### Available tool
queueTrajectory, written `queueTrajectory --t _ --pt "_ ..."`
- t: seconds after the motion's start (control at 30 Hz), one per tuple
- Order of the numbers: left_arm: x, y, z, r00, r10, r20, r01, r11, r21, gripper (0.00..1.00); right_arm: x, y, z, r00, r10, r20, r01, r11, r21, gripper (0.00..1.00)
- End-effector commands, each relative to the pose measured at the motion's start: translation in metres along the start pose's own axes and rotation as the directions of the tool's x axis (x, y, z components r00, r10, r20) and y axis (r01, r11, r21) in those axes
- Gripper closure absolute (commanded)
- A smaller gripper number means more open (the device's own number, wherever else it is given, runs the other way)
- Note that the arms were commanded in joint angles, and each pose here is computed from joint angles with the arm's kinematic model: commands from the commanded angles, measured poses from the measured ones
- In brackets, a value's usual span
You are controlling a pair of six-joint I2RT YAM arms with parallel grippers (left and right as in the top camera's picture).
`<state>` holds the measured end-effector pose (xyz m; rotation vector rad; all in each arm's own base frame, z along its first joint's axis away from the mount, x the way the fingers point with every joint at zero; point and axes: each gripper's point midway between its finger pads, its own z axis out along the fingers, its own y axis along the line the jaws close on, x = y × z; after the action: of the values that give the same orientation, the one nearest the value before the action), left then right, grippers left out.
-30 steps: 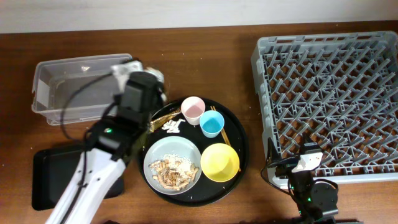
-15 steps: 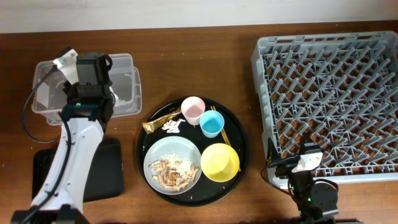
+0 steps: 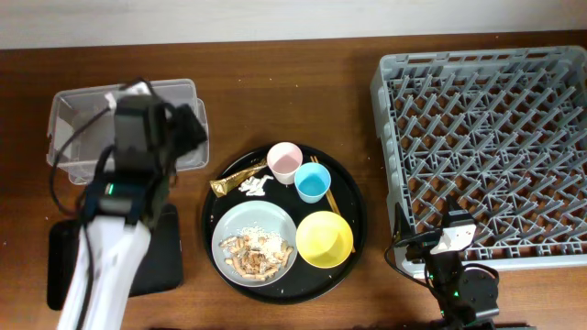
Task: Sort waste into correct bins and load items into the dishwasher rack
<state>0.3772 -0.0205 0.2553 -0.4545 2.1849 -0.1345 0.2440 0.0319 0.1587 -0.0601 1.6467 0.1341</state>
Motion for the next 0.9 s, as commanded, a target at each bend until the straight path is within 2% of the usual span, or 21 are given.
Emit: queueTrajectory --t 0.0,0.07,0.13,0.27,0.43,0.73,0.83,0.87 --pt "0.040 -0.039 -0.038 0.987 0.080 -0.141 -0.050 0.978 0.201 0.14 0.003 -0.004 0.000 1.000 0.004 -0.004 -0.004 1.000 0.019 0.02" --pt "0.067 -0.039 -0.041 0.965 0.124 -0.230 -0.080 0.978 0.193 0.19 0.003 -0.004 0.000 1.000 0.004 -0.004 -0.004 1.000 0.019 0.02" --pt "0.097 -0.041 -0.040 0.933 0.167 -0.320 -0.109 0.976 0.189 0.32 0.003 -0.004 0.000 1.000 0.004 -0.004 -0.004 1.000 0.019 0.02" --pt "0.139 -0.051 -0.019 0.879 0.243 -0.410 -0.177 0.965 0.192 0.32 0.003 -0.004 0.000 1.000 0.004 -0.004 -0.004 1.000 0.019 0.02" --pt "0.160 -0.043 0.013 0.844 0.242 -0.478 -0.215 0.970 0.112 0.36 0.003 -0.004 0.000 1.000 0.004 -0.004 -0.004 1.000 0.019 0.02" --pt "0.203 -0.033 0.057 0.764 0.236 -0.600 -0.257 0.965 0.052 0.37 0.003 -0.004 0.000 1.000 0.004 -0.004 -0.004 1.000 0.019 0.02" --pt "0.210 -0.029 0.068 0.757 0.235 -0.609 -0.273 0.961 0.032 0.38 0.003 -0.004 0.000 1.000 0.004 -0.004 -0.004 1.000 0.019 0.02" --pt "0.209 -0.027 0.071 0.762 0.236 -0.603 -0.284 0.959 0.017 0.41 0.003 -0.004 0.000 1.000 0.004 -0.004 -0.004 1.000 0.019 0.02"
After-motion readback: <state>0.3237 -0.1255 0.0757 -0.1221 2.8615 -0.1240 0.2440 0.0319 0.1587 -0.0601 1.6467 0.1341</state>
